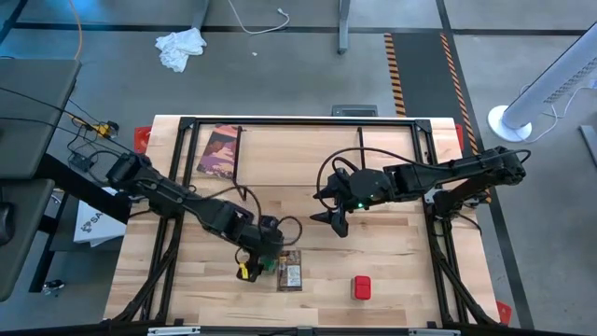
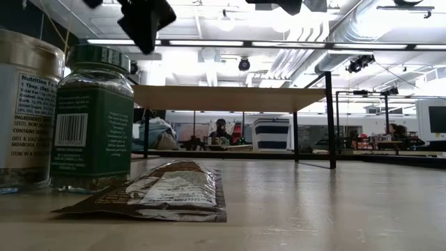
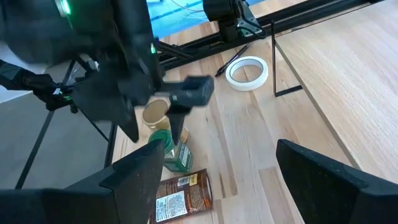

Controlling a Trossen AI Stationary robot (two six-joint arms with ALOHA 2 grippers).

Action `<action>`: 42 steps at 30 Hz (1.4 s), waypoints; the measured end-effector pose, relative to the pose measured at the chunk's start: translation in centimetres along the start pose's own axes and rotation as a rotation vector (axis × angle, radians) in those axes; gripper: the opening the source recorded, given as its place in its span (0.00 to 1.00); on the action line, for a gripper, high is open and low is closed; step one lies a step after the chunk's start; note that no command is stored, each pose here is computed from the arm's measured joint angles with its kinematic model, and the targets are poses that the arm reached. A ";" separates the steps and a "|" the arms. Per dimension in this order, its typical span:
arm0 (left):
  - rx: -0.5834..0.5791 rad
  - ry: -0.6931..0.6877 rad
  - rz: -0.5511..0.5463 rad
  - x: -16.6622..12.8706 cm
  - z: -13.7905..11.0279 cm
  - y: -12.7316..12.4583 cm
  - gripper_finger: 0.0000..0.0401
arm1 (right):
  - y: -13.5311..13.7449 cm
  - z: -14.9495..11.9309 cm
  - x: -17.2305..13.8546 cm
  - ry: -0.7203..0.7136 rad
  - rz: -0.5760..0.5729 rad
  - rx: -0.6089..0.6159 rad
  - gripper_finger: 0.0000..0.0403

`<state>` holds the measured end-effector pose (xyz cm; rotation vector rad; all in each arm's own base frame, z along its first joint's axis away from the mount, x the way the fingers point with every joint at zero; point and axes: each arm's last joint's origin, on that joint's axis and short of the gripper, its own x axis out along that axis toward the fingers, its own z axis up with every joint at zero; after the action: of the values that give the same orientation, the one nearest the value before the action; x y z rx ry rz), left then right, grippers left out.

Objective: Shelf spices
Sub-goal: Put the green seasoning bottle on the shelf

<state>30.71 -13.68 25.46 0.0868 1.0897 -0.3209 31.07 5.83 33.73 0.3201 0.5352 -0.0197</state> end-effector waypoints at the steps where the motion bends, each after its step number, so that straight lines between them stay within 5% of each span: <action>1: -0.006 0.018 0.003 0.6 -0.1 -0.1 0.79 | 0.0 0.0 0.0 0.000 0.000 -0.001 0.76; 17: -0.098 0.206 0.066 5.3 -1.6 -1.1 0.79 | 0.0 -0.1 0.0 0.010 0.001 -0.030 0.76; 28: -0.107 0.167 0.076 6.4 -1.2 -1.2 0.79 | -0.1 -0.3 0.0 0.031 -0.005 -0.039 0.76; 32: -0.099 0.198 0.086 6.4 -1.5 -1.2 0.69 | -0.1 -0.3 0.0 0.030 -0.005 -0.039 0.76; 36: -0.112 0.198 0.089 6.3 -1.5 -1.2 0.45 | -0.1 -0.3 0.0 0.029 -0.004 -0.055 0.76; 42: -0.137 0.168 0.064 5.3 -0.5 -1.1 0.46 | -0.1 -0.3 0.0 0.030 -0.004 -0.059 0.76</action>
<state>32.17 -15.71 20.69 0.0270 1.2696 -0.1826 30.91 5.83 33.50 0.2623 0.5648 -0.0034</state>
